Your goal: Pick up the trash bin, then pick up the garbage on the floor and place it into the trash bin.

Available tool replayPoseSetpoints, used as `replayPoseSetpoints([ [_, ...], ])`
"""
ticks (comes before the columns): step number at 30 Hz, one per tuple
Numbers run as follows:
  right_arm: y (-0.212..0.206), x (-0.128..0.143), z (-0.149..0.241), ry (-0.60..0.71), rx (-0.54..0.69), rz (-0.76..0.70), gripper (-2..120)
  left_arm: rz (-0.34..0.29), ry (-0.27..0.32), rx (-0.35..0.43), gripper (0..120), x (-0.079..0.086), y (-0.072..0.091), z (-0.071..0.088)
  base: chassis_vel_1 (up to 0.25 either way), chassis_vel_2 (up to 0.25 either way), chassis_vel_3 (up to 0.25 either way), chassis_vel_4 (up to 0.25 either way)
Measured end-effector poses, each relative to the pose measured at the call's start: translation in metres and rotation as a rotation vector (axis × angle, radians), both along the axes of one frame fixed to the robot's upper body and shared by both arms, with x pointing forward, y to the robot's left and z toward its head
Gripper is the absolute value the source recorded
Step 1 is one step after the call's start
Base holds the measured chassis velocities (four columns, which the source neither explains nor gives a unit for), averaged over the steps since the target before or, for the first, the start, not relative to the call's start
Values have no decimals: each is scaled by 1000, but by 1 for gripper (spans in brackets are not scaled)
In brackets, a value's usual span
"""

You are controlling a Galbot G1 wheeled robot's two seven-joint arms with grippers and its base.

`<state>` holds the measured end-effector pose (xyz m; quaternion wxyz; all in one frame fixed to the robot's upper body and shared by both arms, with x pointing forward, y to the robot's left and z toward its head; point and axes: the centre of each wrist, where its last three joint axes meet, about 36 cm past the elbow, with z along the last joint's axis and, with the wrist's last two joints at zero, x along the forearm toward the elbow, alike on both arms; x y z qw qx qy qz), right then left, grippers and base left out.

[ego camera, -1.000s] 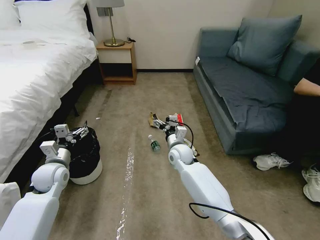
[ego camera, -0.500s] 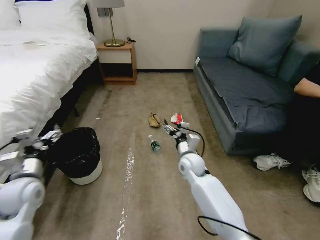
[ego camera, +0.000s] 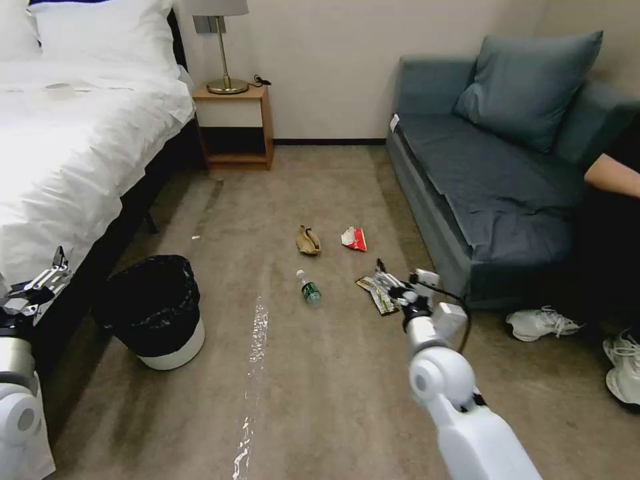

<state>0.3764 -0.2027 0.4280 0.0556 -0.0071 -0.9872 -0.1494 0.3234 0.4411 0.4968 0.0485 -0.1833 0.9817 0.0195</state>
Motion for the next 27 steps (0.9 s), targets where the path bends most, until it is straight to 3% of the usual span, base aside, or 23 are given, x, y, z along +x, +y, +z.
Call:
replayPoseSetpoints([
  [5, -18, -35, 20, -5, -34, -24, 100, -12, 11, 3, 100, 5, 7, -9, 0, 0, 0, 0],
  [7, -25, -42, 9, 6, -49, -15, 100, -22, 20, 8, 100, 6, 10, -15, 0, 0, 0, 0],
  [12, -26, -43, -2, 21, -52, -4, 100, -36, 35, 20, 100, 7, 13, -23, 0, 0, 0, 0],
  [21, -24, -39, -12, 28, -59, 1, 100, -47, 51, 36, 100, 10, 16, -21, 0, 0, 0, 0],
  [27, -25, -38, -20, 35, -61, -5, 100, -27, 89, 47, 100, 16, 33, -13, 0, 0, 0, 0],
])
